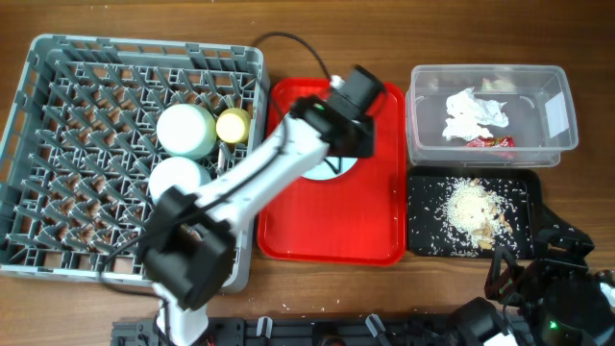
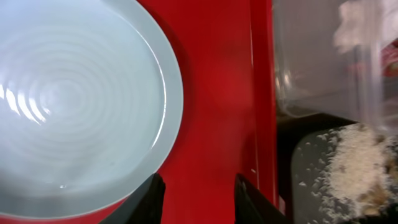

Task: Sort waste into correct bins and load items into the dishwasher rack
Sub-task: 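Reach the left gripper to the white plate and grasp its edge, then lift the white plate and stand it upright in the rack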

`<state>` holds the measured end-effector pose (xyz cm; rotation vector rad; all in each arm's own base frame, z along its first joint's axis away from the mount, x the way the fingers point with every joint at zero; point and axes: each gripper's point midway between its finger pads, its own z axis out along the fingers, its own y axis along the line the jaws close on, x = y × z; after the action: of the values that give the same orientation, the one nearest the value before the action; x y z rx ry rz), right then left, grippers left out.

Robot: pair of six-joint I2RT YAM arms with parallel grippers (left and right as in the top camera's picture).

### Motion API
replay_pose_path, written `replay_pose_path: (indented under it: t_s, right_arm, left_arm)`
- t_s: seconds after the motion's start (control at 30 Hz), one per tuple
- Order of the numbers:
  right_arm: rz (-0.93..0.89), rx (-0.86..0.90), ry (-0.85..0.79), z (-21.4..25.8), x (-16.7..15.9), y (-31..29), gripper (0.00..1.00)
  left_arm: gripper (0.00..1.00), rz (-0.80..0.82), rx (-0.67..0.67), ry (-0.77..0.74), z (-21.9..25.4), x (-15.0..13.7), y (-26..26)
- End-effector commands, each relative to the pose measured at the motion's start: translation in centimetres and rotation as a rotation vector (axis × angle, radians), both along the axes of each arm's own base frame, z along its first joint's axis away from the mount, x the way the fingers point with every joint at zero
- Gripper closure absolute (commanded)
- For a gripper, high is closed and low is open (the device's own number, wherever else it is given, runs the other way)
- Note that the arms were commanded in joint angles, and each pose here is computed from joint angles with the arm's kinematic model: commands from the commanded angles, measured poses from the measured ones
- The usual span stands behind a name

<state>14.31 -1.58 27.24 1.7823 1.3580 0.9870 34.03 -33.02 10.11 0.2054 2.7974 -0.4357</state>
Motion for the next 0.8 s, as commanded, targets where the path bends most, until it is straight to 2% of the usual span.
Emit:
replay_pose_path:
  t_s: [0.0, 0.27, 0.37, 0.43, 0.53, 0.63, 0.77]
  right_arm:
    - [-0.015, 0.003, -0.011, 0.1, -0.1, -0.3, 0.00]
    - [-0.015, 0.003, -0.010, 0.1, -0.1, -0.3, 0.00]
    - [-0.015, 0.003, -0.010, 0.1, -0.1, -0.3, 0.00]
    - [-0.015, 0.003, -0.010, 0.1, -0.1, -0.3, 0.00]
    - [-0.015, 0.003, -0.011, 0.1, -0.1, -0.3, 0.00]
    - [-0.016, 0.003, -0.010, 0.1, -0.1, -0.3, 0.00]
    - [-0.015, 0.003, -0.010, 0.1, -0.1, -0.3, 0.01]
  left_arm:
    - [0.63, 0.007, 0.117, -0.035, -4.4, 0.6, -0.7]
    - [0.69, 0.009, 0.247, 0.014, -11.5, 0.4, 0.2]
    - [0.96, 0.007, 0.267, 0.033, -12.7, 0.1, 0.4]
    - [0.96, 0.006, 0.268, 0.035, -12.2, 0.0, 0.5]
    - [0.96, 0.008, 0.252, 0.019, -8.7, 0.2, 0.5]
    - [0.96, 0.017, 0.173, -0.048, -0.3, 0.4, 0.2]
    - [0.96, -0.042, -0.133, -0.136, 13.5, -2.3, -0.9]
